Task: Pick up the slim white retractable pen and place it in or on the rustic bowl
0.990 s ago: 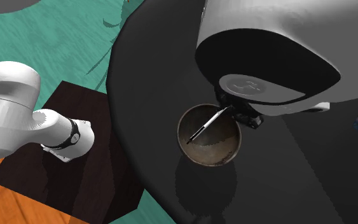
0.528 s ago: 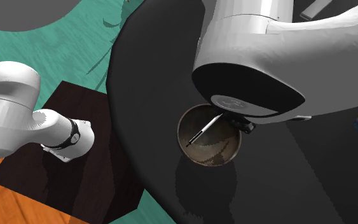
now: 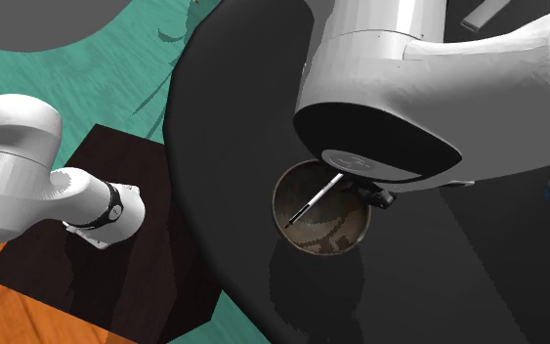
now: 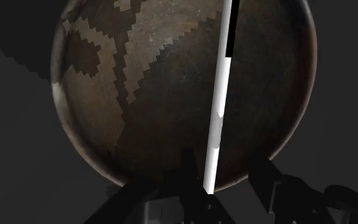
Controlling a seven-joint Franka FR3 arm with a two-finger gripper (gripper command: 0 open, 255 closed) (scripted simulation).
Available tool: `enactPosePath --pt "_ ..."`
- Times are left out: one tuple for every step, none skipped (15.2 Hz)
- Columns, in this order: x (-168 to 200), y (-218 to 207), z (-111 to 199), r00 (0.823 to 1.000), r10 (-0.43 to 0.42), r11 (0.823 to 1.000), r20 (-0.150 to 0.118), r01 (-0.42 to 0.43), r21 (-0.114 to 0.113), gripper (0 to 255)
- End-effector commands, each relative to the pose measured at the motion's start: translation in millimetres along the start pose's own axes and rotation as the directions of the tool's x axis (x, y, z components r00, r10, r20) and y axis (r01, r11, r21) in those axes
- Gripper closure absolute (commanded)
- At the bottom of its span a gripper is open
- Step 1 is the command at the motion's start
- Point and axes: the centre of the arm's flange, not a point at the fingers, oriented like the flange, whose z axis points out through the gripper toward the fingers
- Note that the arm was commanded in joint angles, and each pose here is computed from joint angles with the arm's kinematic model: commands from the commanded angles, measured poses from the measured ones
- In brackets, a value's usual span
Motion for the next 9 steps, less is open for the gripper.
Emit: enactPosePath --pt "0.0 0.0 0.0 1.000 0.000 1.000 0.000 0.000 0.000 0" --pt "0.0 0.0 0.0 1.000 0.000 1.000 0.000 0.000 0.000 0" --pt "0.0 0.0 0.0 1.000 0.000 1.000 0.000 0.000 0.000 0" --pt "0.0 0.0 0.0 1.000 0.000 1.000 0.000 0.000 0.000 0" --pt "0.0 0.0 0.0 1.000 0.000 1.000 0.000 0.000 0.000 0" --pt "0.0 0.0 -13.2 1.000 0.000 1.000 0.000 0.000 0.000 0" --pt "0.0 0.0 -26.4 1.000 0.000 1.000 0.000 0.000 0.000 0" --pt "0.0 0.0 -39.6 1.000 0.000 1.000 0.000 0.000 0.000 0" --pt "0.0 0.0 -50.0 1.000 0.000 1.000 0.000 0.000 0.000 0"
